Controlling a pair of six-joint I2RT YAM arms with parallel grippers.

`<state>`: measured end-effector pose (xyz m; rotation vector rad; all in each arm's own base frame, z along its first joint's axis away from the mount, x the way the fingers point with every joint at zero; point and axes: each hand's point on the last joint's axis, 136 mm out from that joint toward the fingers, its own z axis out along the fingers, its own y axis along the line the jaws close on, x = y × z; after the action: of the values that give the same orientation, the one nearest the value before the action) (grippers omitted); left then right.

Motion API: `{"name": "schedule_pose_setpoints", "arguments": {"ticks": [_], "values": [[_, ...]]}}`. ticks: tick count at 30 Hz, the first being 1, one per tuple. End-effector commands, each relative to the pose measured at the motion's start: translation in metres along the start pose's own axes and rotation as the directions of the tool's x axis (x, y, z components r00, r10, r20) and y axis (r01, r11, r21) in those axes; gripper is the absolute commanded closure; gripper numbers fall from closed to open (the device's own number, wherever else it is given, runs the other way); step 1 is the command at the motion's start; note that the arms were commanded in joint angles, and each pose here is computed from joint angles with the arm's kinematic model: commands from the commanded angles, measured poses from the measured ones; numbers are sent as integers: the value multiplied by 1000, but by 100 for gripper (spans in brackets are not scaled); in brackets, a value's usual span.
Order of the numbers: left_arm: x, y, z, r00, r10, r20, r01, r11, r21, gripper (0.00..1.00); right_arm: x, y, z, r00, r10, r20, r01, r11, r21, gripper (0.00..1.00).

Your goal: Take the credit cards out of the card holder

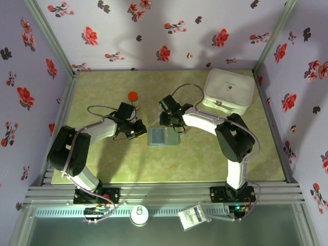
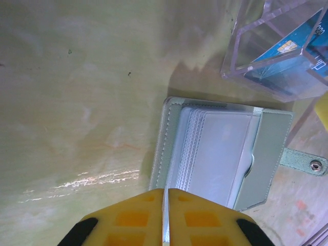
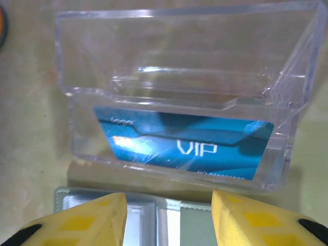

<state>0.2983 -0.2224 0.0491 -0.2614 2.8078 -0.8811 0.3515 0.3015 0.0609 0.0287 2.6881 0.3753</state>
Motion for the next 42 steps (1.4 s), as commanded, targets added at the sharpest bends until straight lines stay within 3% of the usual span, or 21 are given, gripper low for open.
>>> {"name": "schedule_pose_setpoints", "arguments": {"ticks": [1, 26, 35, 42], "values": [[2, -6, 2, 1000, 2, -12, -2, 1000, 19, 89, -10, -6, 10, 998, 33, 47, -35, 998, 53, 51], [2, -7, 5, 1000, -5, -23, 6, 1000, 21, 89, -33, 0, 25, 990, 103, 99, -111, 991, 79, 48], [6, -13, 9, 999, 11, -36, -10, 999, 31, 92, -23, 16, -7, 995, 74, 64, -71, 996, -50, 50], [8, -15, 13, 998, 15, -53, -14, 999, 33, 96, 11, 28, -12, 998, 41, -54, -51, 980, -195, 54]]}}
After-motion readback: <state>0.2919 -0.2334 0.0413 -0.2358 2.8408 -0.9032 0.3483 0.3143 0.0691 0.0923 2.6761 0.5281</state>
